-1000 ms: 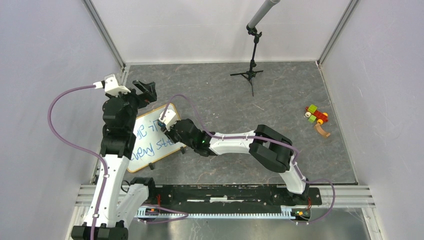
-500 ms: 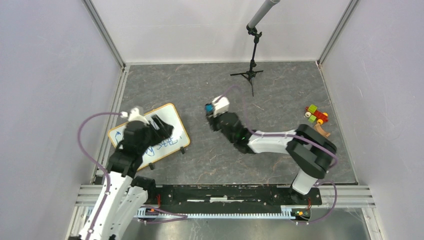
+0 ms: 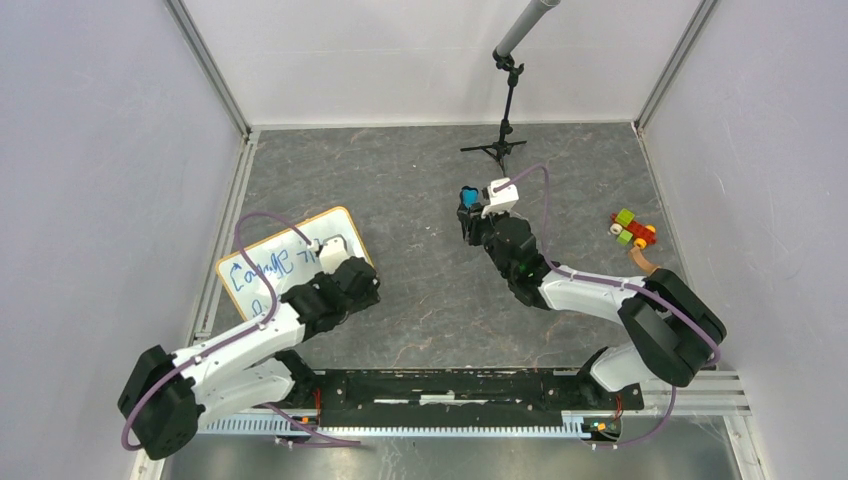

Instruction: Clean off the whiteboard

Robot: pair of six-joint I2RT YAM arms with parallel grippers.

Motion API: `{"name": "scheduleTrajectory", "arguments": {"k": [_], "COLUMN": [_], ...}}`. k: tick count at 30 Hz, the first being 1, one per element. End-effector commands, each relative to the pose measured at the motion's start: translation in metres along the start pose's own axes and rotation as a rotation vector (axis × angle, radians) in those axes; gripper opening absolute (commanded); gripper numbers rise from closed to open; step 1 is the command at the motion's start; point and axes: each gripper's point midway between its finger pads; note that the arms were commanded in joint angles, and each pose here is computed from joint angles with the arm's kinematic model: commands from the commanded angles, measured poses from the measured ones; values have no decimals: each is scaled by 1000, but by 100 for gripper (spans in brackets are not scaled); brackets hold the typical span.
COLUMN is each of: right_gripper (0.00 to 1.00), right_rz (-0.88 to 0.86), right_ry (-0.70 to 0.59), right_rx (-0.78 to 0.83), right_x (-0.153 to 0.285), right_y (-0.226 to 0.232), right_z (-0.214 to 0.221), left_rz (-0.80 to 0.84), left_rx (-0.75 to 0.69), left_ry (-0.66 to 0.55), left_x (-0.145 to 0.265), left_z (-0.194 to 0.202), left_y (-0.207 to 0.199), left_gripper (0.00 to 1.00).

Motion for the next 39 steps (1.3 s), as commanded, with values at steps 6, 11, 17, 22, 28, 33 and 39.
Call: {"name": "scheduleTrajectory", "arguments": {"k": [6,11,17,22,28,33,39], "right_gripper": [28,27,28,28,28,28,28], "right_rz": [-34,-41,-45,-45,-45,-37,-20], "right_ry": [-64,-59,-48,-46,-41,-42,-49], "right_rx": [-58,-75,-79,-81,-85,-84,-82], "right_x": [1,0,-2,-3,-4,-4,-2], "right_y": [-3,-5,-5,-5,-5,-7,-13], "right_z": [-22,-20,-17,-17,-15,-17,-19], "left_rz": [-46,-87,-127,-149,-175,-178,-134], "left_rx": [146,150,134,120,91,50,-2], "left_ry": [-112,-117,-131,-137,-124,-124,-131], "left_x": [-9,-9,-12,-14,-24,-29,-25], "left_z": [-4,6,6,7,12,14,13], "left_y": [-6,0,6,9,7,2,-23], "left_gripper": [53,56,51,43,40,27,16]}}
Point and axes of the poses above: each gripper's point midway between its finger pads, its own x axis back along the fingers, its own y axis along the line the jaws close on, z = x × y, and after that the axes turned 5 degrees about -x, right-handed
